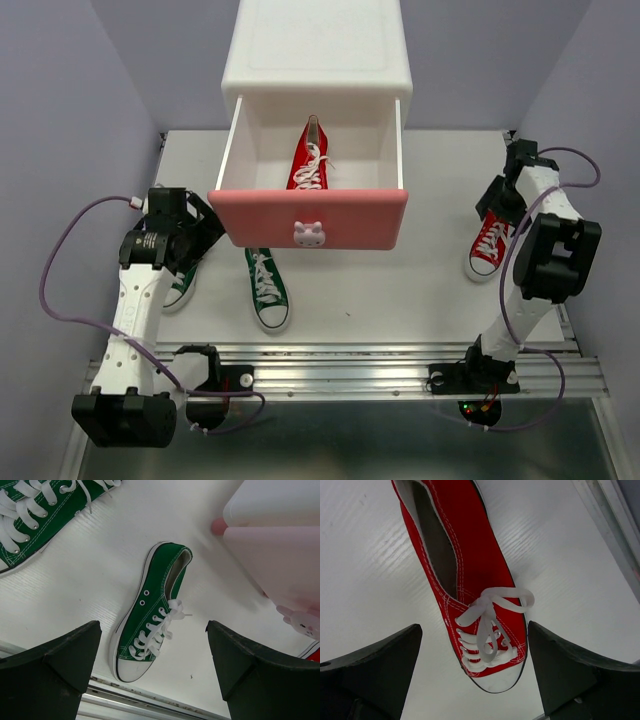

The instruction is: Place and organize the shoes in the shoe cabinet

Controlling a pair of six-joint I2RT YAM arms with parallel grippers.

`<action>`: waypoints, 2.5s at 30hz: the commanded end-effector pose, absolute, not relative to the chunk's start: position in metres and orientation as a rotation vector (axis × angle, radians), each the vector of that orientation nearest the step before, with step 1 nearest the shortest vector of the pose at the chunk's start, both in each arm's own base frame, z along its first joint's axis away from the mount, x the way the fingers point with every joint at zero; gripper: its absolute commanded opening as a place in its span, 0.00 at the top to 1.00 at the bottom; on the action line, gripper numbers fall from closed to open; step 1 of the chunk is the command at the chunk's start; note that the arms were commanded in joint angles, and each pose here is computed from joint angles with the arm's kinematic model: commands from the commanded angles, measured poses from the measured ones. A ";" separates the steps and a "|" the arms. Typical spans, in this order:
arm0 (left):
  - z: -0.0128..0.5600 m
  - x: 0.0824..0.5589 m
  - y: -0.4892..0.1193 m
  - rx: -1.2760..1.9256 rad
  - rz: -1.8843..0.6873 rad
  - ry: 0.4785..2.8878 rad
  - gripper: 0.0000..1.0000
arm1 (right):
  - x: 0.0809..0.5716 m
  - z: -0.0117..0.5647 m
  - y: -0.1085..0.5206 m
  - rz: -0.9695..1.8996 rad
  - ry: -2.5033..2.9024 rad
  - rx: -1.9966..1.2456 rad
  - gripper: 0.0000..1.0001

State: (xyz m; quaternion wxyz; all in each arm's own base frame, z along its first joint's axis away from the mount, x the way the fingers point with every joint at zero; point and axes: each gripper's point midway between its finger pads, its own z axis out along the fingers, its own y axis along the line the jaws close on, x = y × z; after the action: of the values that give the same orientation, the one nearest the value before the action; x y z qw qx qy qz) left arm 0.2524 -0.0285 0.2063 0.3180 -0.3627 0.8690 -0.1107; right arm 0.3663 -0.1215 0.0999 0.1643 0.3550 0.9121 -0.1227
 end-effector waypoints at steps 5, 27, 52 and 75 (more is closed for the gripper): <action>0.205 0.252 -0.026 -0.953 -0.289 2.262 0.01 | 0.380 0.085 -0.120 -0.307 2.570 0.988 0.35; 0.218 0.249 -0.022 -0.963 -0.263 2.254 0.01 | 0.432 0.192 -0.116 -0.103 2.247 0.913 0.99; 0.245 0.255 -0.025 -0.945 -0.307 2.208 0.01 | 0.401 0.688 0.044 1.103 1.053 0.032 0.99; 0.239 0.247 -0.025 -0.973 -0.319 2.198 0.01 | 0.328 0.662 0.270 1.417 1.228 -0.253 0.99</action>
State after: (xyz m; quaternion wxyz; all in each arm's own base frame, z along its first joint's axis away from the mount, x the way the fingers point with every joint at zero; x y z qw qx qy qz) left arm 0.2438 -0.0274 0.2372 0.3436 -0.3771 0.8510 -0.1245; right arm 0.3698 0.2707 0.6414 0.5416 -0.0656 0.5400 0.6410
